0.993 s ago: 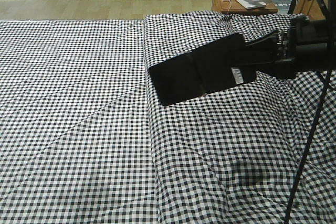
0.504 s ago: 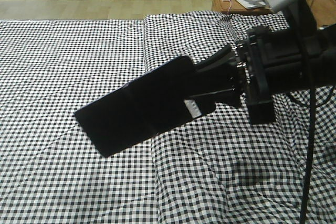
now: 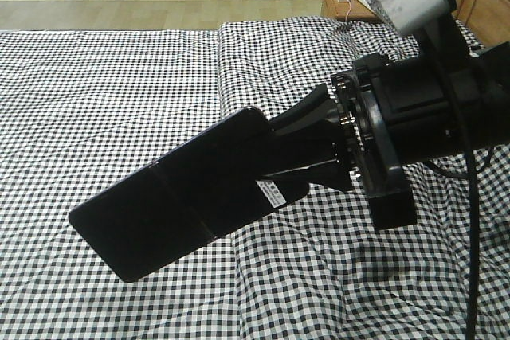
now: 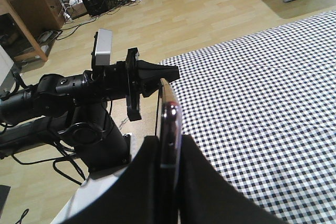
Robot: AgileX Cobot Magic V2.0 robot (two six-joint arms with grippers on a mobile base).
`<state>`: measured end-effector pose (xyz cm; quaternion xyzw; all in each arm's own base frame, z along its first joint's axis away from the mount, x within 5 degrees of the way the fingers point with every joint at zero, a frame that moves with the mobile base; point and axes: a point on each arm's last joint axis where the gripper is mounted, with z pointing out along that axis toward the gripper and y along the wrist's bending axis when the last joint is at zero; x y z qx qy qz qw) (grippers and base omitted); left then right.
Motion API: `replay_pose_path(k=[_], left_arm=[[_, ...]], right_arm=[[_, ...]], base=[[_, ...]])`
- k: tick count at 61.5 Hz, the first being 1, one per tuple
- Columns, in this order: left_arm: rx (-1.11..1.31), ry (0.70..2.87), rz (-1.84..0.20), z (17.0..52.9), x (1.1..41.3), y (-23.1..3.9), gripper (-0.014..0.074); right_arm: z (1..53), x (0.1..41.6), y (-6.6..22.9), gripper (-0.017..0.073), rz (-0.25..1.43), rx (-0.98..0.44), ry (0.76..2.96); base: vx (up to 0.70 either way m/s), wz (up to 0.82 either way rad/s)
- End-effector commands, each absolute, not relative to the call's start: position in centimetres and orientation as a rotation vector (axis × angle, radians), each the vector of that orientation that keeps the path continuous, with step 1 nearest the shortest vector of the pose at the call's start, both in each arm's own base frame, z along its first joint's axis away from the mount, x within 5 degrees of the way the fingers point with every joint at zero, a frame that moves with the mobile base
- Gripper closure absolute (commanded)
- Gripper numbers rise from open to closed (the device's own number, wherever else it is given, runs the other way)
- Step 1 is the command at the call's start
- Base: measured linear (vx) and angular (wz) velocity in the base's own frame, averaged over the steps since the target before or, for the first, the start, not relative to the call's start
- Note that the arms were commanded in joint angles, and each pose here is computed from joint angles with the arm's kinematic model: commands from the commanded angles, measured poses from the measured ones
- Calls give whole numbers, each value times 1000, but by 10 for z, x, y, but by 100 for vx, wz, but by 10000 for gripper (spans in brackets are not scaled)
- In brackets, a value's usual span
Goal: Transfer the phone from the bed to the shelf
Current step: 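Lift the phone off the bed with the right gripper, then hold the phone in the right gripper while the base drives to the shelf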
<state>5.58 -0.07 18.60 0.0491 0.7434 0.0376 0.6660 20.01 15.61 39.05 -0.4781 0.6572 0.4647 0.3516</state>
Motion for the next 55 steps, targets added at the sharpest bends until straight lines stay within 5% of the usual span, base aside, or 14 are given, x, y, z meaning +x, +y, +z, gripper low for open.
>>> replay_pose_path(k=[1,55], left_arm=[[97,1580,73,200,55,-1,592],[97,1580,73,200,55,-1,592]], right_arm=[[412,186,155,561,1301,-1236,1592],[412,186,155,561,1300,-1235,1592]], base=[[0,0],[-1,5]])
